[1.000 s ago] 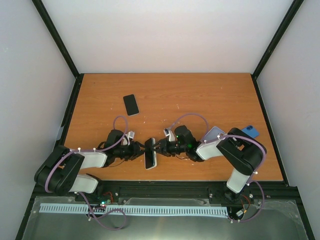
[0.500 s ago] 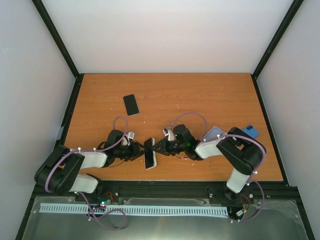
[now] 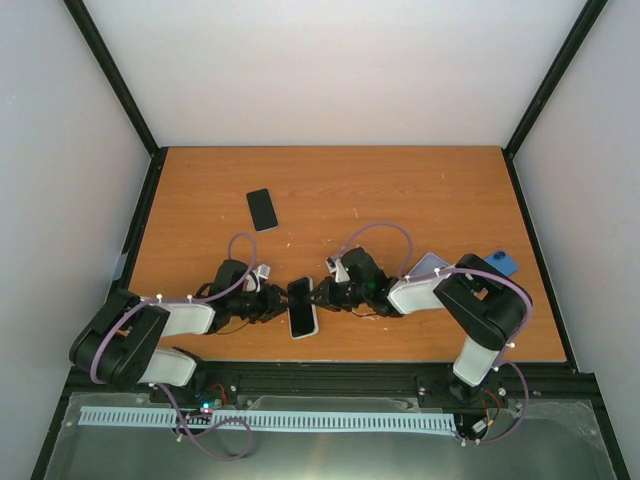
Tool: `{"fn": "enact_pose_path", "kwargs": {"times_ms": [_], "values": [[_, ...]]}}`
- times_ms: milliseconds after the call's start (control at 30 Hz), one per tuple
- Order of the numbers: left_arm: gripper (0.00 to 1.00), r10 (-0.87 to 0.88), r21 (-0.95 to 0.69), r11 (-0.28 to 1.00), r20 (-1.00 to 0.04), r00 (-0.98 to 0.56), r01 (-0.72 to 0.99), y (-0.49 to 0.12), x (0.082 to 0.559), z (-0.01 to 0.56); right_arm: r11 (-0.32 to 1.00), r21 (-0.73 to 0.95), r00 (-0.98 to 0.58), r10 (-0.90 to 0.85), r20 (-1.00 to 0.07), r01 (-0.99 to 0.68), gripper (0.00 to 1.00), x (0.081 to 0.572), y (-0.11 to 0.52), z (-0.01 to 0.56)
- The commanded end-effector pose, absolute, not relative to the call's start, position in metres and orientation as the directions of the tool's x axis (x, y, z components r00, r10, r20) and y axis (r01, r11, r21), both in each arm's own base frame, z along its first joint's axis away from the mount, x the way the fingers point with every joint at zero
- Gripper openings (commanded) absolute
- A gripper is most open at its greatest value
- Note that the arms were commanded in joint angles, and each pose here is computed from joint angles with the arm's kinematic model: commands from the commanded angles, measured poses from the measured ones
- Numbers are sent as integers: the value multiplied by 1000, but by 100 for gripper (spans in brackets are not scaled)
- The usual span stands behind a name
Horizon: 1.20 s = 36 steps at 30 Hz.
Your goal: Put the phone into the phone case
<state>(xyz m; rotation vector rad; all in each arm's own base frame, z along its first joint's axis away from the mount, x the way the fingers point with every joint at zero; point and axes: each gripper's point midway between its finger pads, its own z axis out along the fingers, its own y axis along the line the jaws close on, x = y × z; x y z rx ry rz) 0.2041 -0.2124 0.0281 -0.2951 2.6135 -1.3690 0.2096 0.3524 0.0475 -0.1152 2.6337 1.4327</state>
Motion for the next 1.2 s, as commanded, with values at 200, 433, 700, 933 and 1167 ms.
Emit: {"fn": "enact_pose_path", "kwargs": {"times_ms": [200, 433, 700, 933, 1167], "values": [[65, -212, -867, 493, -205, -956, 77, -225, 212, 87, 469, 838, -942, 37, -333, -278, 3, 212, 346, 107], [75, -181, -906, 360, -301, -936, 222, -232, 200, 144, 329, 868, -890, 139, -434, -372, 3, 200, 328, 173], [65, -130, -908, 136, -414, -901, 397, -239, 173, 198, 155, 863, -841, 198, -504, -480, 5, 185, 320, 237], [39, -109, -895, 65, -446, -888, 441, -240, 165, 208, 93, 875, -855, 185, -484, -475, 5, 182, 327, 246], [4, -91, -864, 70, -504, -859, 499, -241, 163, 212, 105, 863, -850, 148, -505, -495, 13, 176, 327, 242]]}}
